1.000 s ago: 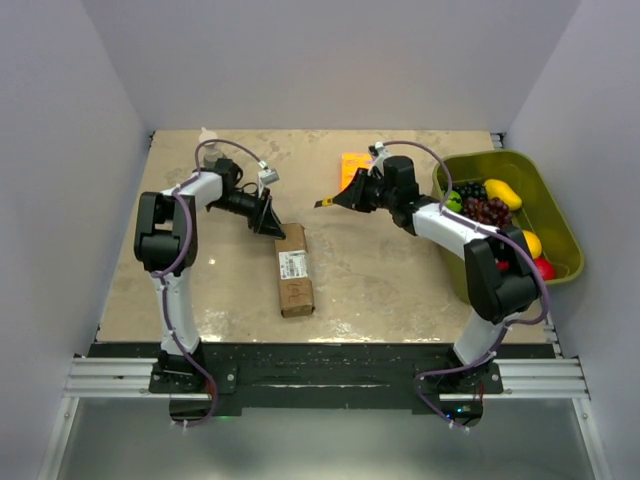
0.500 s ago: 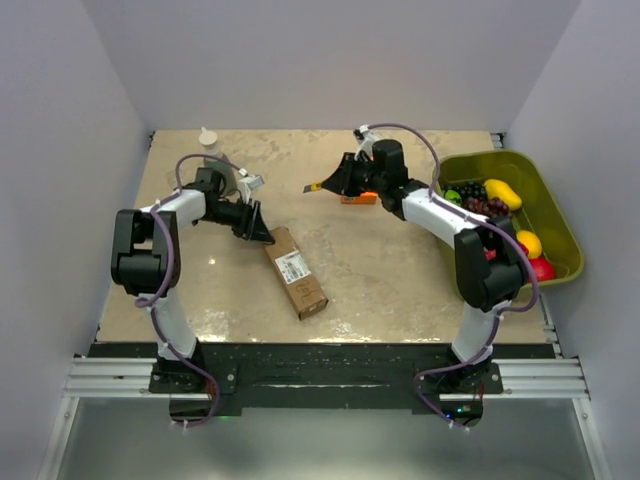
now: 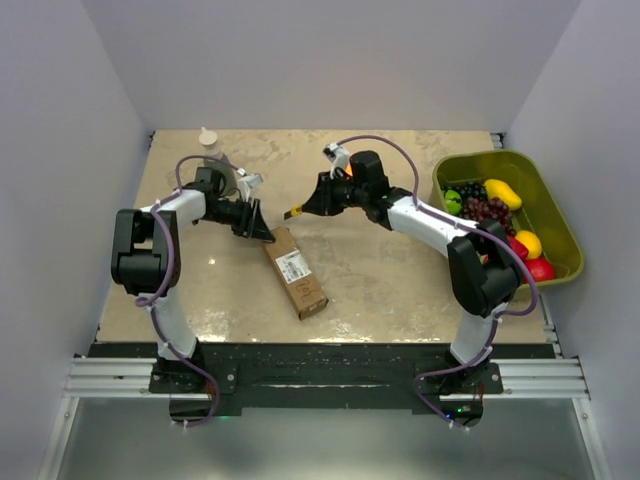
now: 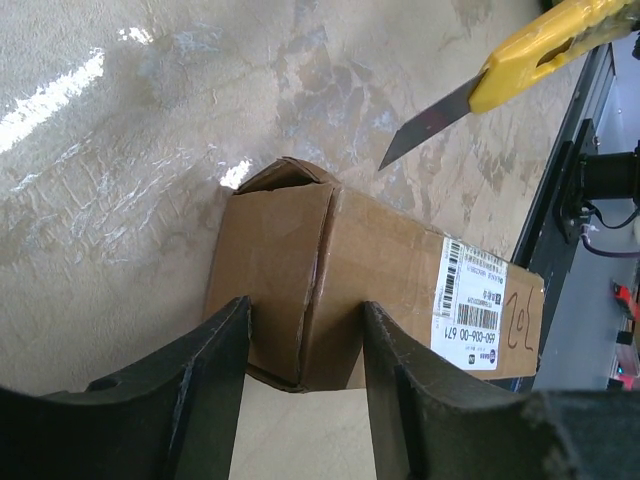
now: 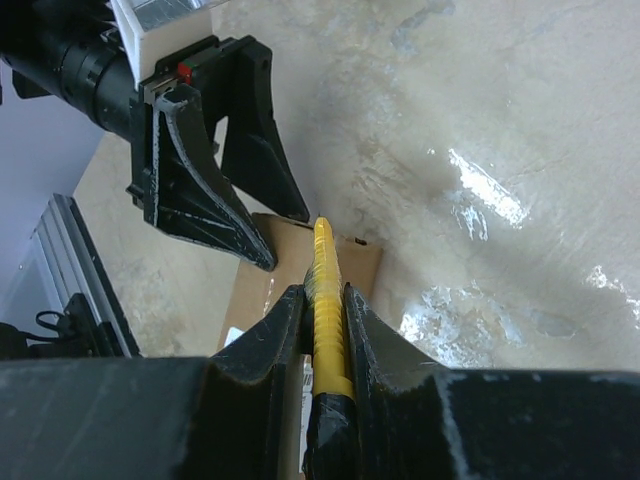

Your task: Unpack the express box

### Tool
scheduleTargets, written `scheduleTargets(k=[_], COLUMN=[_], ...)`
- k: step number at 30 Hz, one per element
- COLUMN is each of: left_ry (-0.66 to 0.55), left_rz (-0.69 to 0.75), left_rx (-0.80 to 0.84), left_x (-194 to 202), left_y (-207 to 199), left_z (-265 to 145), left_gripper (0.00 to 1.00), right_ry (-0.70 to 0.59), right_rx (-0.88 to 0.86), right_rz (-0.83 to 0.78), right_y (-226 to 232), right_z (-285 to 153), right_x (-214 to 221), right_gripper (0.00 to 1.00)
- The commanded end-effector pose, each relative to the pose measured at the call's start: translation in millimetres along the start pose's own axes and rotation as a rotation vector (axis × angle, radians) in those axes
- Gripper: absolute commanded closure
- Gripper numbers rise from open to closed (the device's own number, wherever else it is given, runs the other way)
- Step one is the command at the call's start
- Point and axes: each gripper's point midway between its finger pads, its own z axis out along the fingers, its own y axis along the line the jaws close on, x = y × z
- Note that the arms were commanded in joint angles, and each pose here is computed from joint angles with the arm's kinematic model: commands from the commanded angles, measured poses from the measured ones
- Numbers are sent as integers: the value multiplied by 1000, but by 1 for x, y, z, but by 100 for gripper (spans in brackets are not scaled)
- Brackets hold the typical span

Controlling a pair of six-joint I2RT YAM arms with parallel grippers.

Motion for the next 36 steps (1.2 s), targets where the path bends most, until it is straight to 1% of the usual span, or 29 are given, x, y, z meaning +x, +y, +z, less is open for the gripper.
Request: scheduleTargets(k=[1, 3, 4, 7, 11, 12, 16, 18, 20, 21, 23, 24, 25, 27, 28, 29, 31, 32, 36], left_ry=[89, 88, 87, 77, 46, 37, 9, 1, -33, -20, -9, -6, 0, 9, 23, 34, 35, 52, 63], left_rz=[-13, -18, -23, -32, -25, -24, 2, 8, 17, 45, 75, 88, 79, 109, 115, 125, 131, 152, 186], left_rx=[-235, -242, -242, -264, -313, -322, -342, -368, -394, -347, -306, -264, -244, -197, -177, -156, -130, -104, -53], left_x=[28, 29, 28, 24, 6, 2, -14, -19, -30, -28, -28, -25, -18, -14, -8, -5, 0, 3, 11], left_y=[58, 59, 59, 64, 72, 73, 77, 84, 96, 92, 87, 81, 78, 66, 62, 57, 54, 45, 38], left_z=[0, 0, 1, 1, -4, -5, -14, -21, -39, -40, -40, -37, -33, -23, -18, -12, -10, -1, 4], left_gripper=[88, 94, 96, 100, 100, 100, 100, 100, 100, 100, 100, 100, 100, 100, 100, 100, 100, 100, 100], right_ry=[-8, -29, -19, -18, -40, -52, -47, -39, -32, -20, -19, -6, 3, 27, 26, 25, 13, 1, -1], right_rx=[31, 44, 73, 87, 121, 113, 72, 62, 63, 46, 12, 14, -5, -52, -122, -146, -156, -159, -171], right_rz=[9, 2, 9, 2, -8, -19, -25, -25, -23, -20, -27, -16, -8, 7, -8, -14, -19, -26, -28], right_y=[1, 2, -3, -3, -8, -5, 2, 4, 2, 3, 7, 2, 4, 6, 15, 18, 16, 17, 16], right_z=[-8, -10, -11, -11, -7, -6, -2, -1, 1, 2, 6, 9, 11, 20, 22, 24, 31, 32, 39], right_x=[-14, -22, -20, -25, -36, -44, -51, -48, -46, -41, -38, -33, -30, -23, -24, -24, -29, -35, -39], right_gripper=[100, 100, 100, 100, 100, 100, 100, 100, 100, 100, 100, 100, 100, 100, 100, 100, 100, 100, 100])
